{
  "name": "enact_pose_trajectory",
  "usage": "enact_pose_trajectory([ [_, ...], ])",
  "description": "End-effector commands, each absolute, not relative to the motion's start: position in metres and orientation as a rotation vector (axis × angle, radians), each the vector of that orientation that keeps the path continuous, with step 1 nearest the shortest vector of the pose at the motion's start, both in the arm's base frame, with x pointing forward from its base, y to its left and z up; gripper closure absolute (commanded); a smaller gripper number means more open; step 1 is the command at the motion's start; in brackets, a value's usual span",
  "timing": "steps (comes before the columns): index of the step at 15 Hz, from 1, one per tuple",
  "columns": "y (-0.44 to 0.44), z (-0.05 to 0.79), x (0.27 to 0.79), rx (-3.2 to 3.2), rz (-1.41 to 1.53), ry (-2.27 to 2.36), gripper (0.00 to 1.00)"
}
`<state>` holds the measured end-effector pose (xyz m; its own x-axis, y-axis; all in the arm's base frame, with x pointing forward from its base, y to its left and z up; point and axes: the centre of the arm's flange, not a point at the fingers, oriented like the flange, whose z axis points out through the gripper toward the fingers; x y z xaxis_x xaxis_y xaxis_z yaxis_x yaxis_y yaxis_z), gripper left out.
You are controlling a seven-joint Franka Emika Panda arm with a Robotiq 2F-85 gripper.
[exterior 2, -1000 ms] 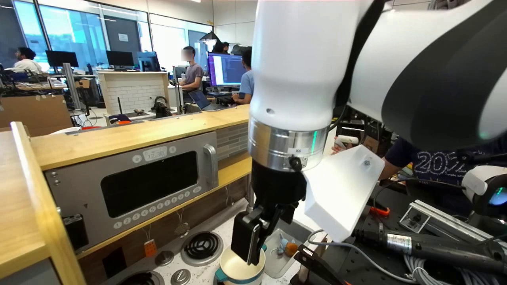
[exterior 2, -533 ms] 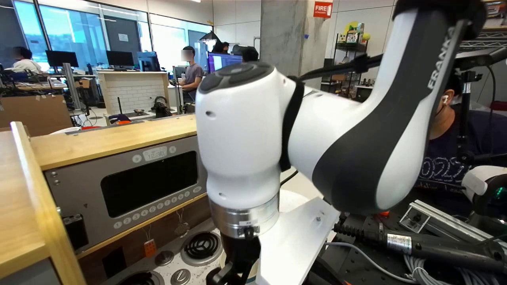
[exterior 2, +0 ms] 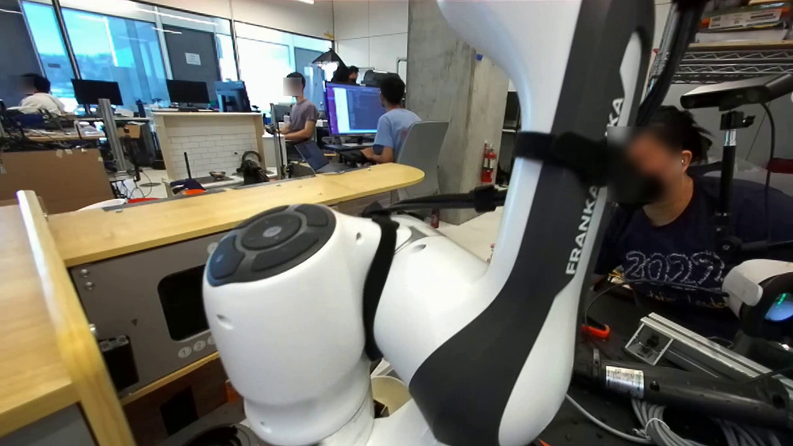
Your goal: Move the toy from the orange bowl to the sink
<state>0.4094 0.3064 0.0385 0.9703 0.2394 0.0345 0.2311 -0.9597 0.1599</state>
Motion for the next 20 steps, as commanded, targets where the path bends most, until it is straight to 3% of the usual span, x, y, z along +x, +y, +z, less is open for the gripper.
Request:
enact_pose_trajectory([
  [1, 0.334, 0.009, 0.425, 2.912, 0.087, 0.475, 0.0],
  [20, 0.331, -0.049, 0.482, 2.853, 0.032, 0.681, 0.0],
])
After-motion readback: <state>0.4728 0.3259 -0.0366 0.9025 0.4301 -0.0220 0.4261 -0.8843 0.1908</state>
